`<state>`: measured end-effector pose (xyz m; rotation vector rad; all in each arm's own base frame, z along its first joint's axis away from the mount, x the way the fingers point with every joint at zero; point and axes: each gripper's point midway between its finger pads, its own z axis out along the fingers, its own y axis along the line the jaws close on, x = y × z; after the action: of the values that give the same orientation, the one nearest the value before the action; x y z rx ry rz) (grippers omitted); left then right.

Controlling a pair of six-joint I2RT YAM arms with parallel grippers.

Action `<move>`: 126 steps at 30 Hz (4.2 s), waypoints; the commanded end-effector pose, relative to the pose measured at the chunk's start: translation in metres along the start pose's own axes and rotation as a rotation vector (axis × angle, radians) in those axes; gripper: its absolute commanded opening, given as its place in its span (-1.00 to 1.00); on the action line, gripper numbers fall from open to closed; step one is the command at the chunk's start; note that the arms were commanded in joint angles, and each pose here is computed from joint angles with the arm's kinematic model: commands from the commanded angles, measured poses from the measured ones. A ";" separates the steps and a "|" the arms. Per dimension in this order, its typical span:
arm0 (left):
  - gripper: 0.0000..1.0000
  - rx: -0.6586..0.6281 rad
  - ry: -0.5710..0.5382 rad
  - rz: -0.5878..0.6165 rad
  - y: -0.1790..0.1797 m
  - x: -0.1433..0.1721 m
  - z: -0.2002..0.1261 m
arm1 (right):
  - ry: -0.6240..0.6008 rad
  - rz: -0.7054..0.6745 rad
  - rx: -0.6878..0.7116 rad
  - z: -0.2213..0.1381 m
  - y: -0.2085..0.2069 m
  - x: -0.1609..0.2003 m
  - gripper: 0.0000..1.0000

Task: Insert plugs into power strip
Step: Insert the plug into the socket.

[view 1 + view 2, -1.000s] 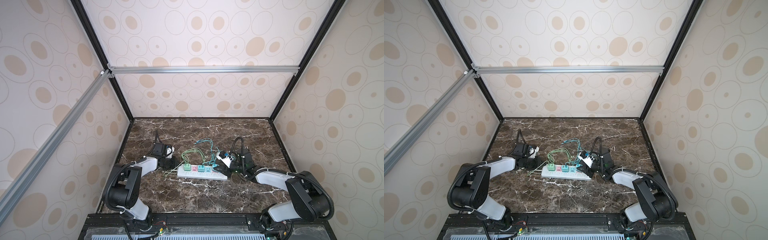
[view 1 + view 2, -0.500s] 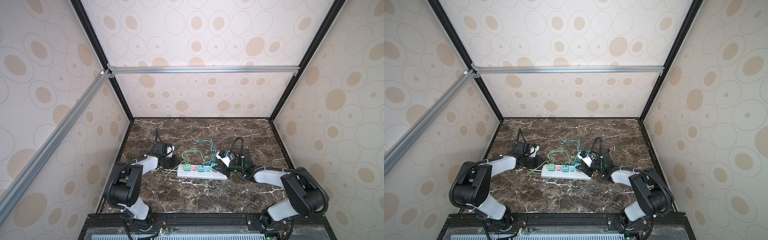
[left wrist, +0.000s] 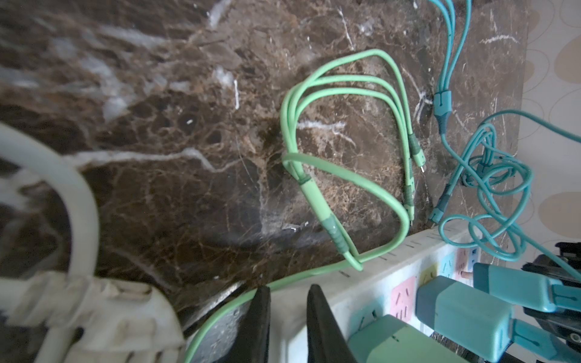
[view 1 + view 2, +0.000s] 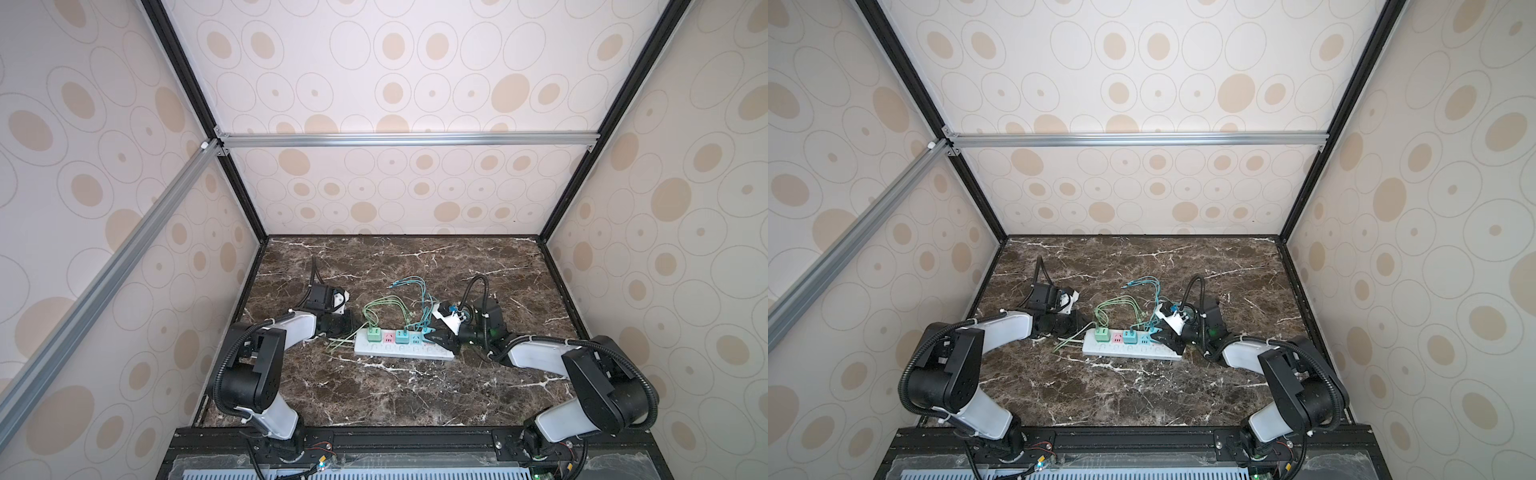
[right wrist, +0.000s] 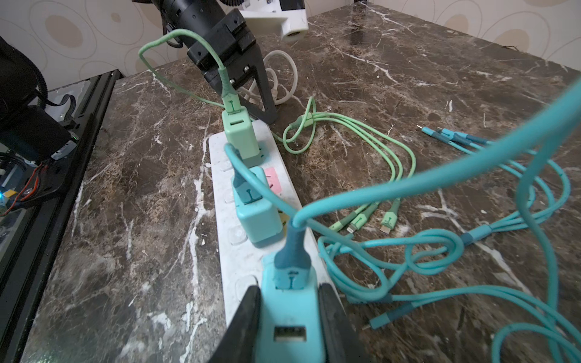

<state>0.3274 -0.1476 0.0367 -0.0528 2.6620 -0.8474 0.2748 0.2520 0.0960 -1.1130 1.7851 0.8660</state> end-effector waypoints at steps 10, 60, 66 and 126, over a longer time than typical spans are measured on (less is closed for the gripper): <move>-0.57 -0.052 0.061 -0.009 0.013 0.019 0.003 | 0.012 0.021 -0.008 0.007 0.000 0.016 -1.00; -0.17 -0.036 -0.064 0.162 -0.053 -0.005 -0.093 | 0.071 0.018 0.151 0.007 0.001 0.038 -1.00; -0.13 -0.001 -0.050 0.360 -0.107 0.016 -0.105 | 0.075 0.025 0.144 0.009 0.000 0.039 -1.00; -0.56 -0.529 -0.215 0.447 -0.048 0.047 0.016 | -0.051 0.001 0.095 0.015 0.003 0.008 -1.00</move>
<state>0.2694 -0.1907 0.0241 0.3376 2.5215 0.0783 0.2812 0.2597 0.0922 -0.9997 1.7533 0.7593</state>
